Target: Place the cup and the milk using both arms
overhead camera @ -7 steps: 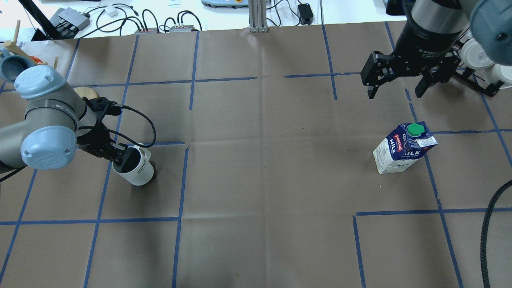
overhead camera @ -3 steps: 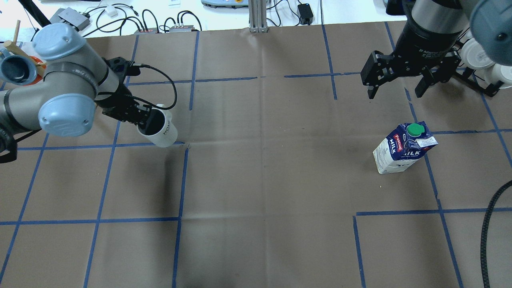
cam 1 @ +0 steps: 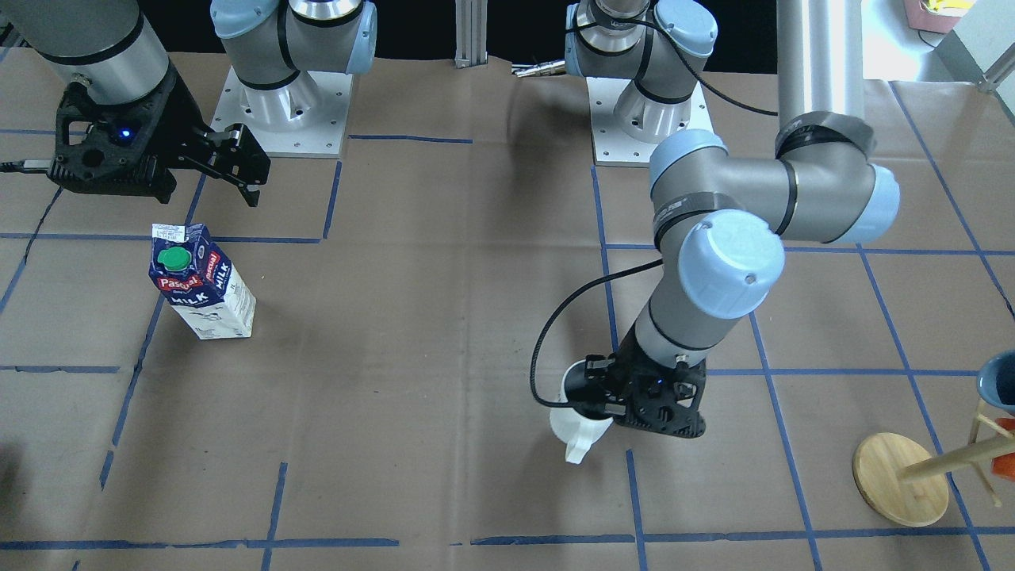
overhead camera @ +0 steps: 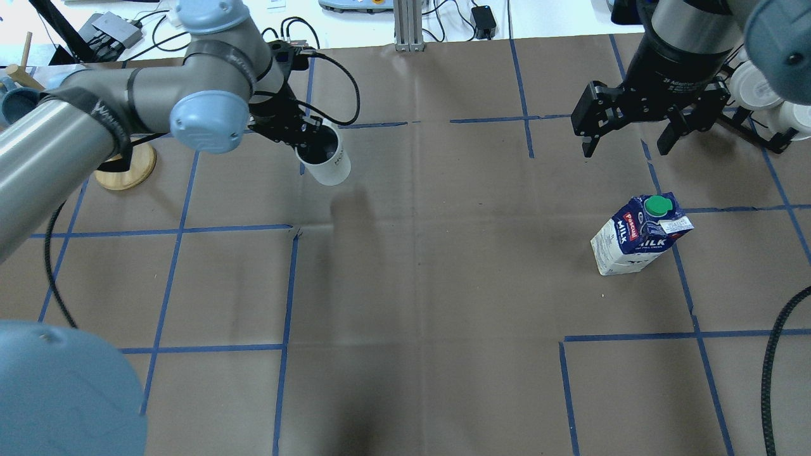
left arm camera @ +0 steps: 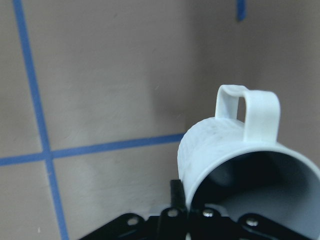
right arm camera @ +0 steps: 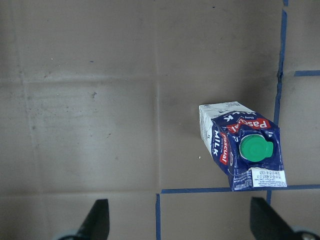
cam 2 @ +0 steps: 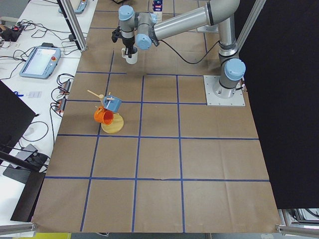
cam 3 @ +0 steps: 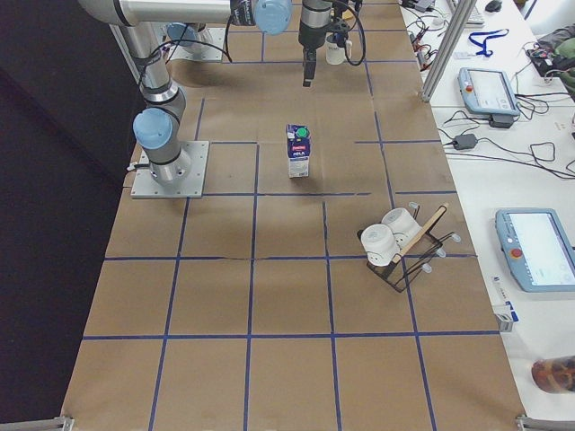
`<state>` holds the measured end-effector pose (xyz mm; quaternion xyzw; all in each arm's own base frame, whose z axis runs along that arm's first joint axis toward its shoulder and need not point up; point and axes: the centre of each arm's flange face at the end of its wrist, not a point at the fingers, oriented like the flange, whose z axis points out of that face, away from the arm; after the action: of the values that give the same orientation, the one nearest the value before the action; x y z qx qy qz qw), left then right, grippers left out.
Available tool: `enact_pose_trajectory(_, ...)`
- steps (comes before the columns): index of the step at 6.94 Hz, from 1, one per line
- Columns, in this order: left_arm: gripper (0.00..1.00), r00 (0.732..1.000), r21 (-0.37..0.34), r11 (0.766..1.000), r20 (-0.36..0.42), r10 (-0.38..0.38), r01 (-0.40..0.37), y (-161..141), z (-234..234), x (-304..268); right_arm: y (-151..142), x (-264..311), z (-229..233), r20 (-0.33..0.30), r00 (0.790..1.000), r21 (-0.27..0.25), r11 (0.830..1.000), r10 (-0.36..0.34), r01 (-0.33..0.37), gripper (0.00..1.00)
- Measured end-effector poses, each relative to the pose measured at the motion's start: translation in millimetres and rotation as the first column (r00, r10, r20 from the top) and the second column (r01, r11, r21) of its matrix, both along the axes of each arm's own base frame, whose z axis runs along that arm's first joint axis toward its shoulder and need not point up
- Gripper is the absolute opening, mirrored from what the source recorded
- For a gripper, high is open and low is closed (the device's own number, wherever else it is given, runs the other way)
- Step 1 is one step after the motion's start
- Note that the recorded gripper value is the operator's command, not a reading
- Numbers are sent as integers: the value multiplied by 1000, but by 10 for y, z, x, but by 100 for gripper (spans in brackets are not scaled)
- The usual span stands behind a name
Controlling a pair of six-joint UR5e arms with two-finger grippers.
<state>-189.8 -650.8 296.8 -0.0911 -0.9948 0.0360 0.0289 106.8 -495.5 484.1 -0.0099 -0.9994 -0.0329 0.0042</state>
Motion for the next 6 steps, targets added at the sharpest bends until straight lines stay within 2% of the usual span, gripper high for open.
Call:
enact_pose_trajectory(2,0,1000,-9,1000,-8,3,-3,-365,-174,-574,2,0,2,-1,1000,-1,1000,0,0,100)
enact_pose_trajectory(6,0,1000,16,1000,-8,5,-5,-516,-537,-773,0,-1,-2,0,1000,0,1000,0,0,100)
